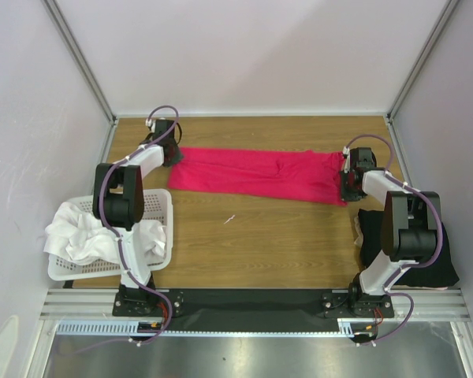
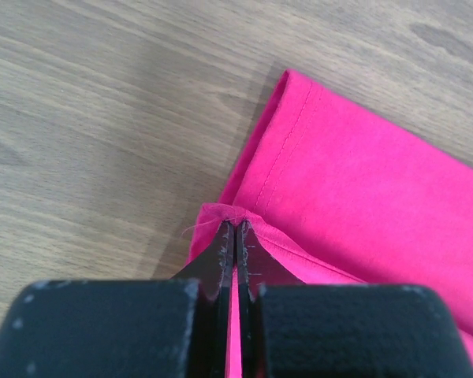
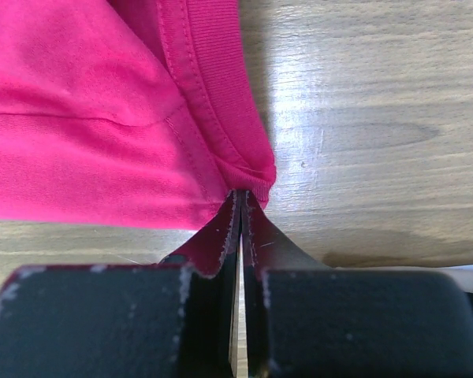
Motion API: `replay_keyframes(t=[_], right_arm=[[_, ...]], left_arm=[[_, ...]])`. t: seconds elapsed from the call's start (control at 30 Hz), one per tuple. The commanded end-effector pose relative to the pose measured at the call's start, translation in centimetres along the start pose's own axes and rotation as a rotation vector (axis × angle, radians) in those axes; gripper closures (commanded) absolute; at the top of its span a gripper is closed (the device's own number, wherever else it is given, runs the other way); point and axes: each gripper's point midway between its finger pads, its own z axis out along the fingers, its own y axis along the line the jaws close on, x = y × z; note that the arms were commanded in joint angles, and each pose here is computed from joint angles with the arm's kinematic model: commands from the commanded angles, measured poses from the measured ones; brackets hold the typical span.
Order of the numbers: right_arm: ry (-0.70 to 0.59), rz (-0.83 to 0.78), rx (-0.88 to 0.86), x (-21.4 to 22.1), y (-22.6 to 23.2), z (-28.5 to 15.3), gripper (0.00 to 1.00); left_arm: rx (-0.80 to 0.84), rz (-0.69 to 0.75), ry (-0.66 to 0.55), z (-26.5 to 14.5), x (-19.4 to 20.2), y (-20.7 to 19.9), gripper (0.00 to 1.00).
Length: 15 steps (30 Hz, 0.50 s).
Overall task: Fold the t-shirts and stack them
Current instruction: Fold the tshirt
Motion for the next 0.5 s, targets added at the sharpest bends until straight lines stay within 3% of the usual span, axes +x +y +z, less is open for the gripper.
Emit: replay_keyframes(t=[0.0, 0.27, 0.37, 0.43, 0.47], right_arm=[[-0.021, -0.006, 0.034, -0.4, -0.9, -0.3, 1.00], [-0.033, 0.001, 0.012, -0.5, -0.5, -0.5, 1.00], [-0.060, 0.009, -0.077, -1.6, 1.2, -1.2, 1.00], [-0.066, 0.009, -0.100, -2.1, 1.6, -1.8, 0.93], [-0.085, 0.012, -0.113, -2.9, 1.8, -2.3, 0.84]], left_arm=[[0.014, -0.051, -0.080, -0.2, -2.8, -0.2, 1.00], [0.022, -0.053, -0.069, 0.2, -2.8, -0.4, 1.00], [0.025, -0.037, -0.062, 0.2, -2.9, -0.6, 0.95], [0.026, -0.015, -0.069, 0.0, -2.9, -0.6, 0.87], [0.029, -0.004, -0.078, -0.3, -3.1, -0.7, 0.82]])
